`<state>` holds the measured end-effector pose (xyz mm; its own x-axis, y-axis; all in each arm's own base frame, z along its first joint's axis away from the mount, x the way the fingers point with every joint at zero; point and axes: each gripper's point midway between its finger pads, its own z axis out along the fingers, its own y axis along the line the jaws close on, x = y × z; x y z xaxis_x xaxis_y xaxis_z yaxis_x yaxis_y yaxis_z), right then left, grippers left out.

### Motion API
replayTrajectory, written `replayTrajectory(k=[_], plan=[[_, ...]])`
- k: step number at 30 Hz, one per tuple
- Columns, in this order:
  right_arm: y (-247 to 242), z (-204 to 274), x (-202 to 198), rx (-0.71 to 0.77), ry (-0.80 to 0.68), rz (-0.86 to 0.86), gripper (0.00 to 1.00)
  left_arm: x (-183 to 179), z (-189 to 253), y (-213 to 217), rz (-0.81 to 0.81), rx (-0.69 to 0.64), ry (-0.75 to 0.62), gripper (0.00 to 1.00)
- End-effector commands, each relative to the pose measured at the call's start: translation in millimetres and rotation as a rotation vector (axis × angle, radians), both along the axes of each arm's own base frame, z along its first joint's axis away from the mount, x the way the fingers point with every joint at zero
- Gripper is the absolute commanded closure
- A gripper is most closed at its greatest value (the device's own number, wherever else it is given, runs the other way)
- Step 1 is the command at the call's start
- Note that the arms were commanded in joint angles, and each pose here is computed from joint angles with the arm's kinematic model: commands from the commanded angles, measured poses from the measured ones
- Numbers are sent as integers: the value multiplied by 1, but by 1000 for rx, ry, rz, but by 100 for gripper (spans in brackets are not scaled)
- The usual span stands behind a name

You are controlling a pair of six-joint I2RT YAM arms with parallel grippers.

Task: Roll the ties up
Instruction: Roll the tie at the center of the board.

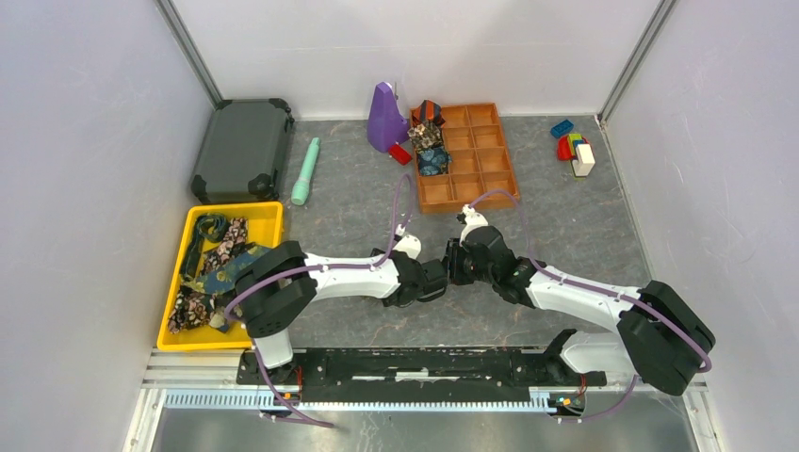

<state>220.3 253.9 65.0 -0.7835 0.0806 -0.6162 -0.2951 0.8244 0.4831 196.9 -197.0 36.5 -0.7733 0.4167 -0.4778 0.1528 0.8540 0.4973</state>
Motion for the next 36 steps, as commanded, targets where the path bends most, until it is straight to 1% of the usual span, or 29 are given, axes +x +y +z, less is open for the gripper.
replayTrajectory(k=[1,8,22,28,36], plan=[[5,23,12,27,-57,-7,67,3,14,-21,14,-126,-28,36],[11,31,16,39,-66,-4,67,5,30,-22,9,-146,-42,29],[24,38,15,75,-52,14,61,1,58,-22,-36,-243,-49,22],[32,50,18,87,-69,22,60,-3,78,-22,-55,-318,-63,18],[55,65,14,99,-88,60,52,-9,107,-15,-83,-433,-92,13]])
